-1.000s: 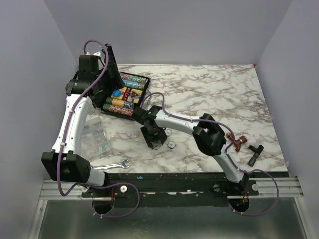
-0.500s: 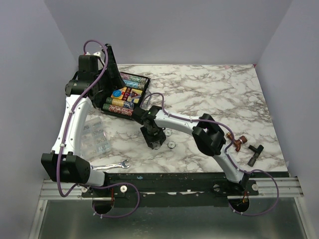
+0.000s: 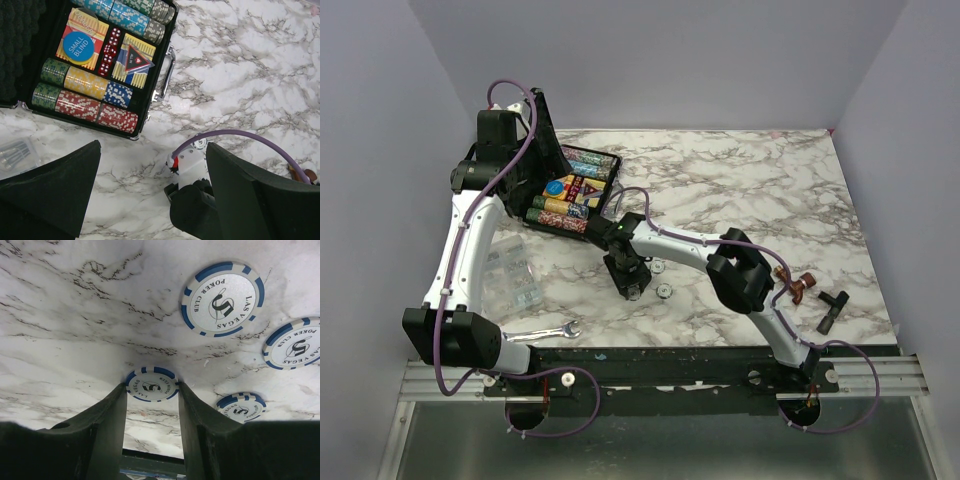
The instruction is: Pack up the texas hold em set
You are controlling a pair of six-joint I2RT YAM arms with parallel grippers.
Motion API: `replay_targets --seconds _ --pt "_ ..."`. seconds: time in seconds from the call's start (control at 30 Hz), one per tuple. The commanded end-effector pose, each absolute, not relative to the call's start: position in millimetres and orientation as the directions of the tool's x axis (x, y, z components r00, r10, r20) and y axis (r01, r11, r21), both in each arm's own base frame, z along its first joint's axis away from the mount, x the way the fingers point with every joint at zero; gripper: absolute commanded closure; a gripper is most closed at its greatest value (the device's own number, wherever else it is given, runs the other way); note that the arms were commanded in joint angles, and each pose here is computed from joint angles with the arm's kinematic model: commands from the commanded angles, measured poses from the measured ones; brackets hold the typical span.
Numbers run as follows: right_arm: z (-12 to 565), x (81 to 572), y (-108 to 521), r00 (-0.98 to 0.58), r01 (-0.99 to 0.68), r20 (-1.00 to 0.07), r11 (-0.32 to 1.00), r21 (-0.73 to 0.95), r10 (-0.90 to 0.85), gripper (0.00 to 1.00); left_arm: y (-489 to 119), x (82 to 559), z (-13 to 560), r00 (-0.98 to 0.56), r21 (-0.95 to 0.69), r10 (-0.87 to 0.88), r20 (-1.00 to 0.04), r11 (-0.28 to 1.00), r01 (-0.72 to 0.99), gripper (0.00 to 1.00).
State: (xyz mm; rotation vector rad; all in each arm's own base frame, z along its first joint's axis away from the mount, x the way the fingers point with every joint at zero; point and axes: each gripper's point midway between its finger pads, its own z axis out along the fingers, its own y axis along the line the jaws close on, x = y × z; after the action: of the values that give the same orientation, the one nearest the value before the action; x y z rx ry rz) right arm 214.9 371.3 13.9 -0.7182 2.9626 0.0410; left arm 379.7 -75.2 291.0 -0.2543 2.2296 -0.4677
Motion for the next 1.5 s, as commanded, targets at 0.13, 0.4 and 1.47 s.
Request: replay_targets --seconds 0.13,0.4,1.47 --pt "4 214 373 -0.875 -0.472 -0.107 0.881 -0.027 -0.472 0.64 -78 377 298 -0.627 -0.431 -0.338 -0.702 0.902 -0.004 0.14" --pt "25 221 371 -0.875 -0.456 -0.162 0.889 -0.042 -0.457 0.66 -78 377 297 -0.63 -0.432 -0.337 -0.7 0.902 -0.003 0.14" --pt "32 232 298 -0.918 -0.345 -0.167 0.933 -0.107 -0.359 0.65 -87 377 293 -0.641 -0.415 -0.31 -0.702 0.91 0.015 0.14"
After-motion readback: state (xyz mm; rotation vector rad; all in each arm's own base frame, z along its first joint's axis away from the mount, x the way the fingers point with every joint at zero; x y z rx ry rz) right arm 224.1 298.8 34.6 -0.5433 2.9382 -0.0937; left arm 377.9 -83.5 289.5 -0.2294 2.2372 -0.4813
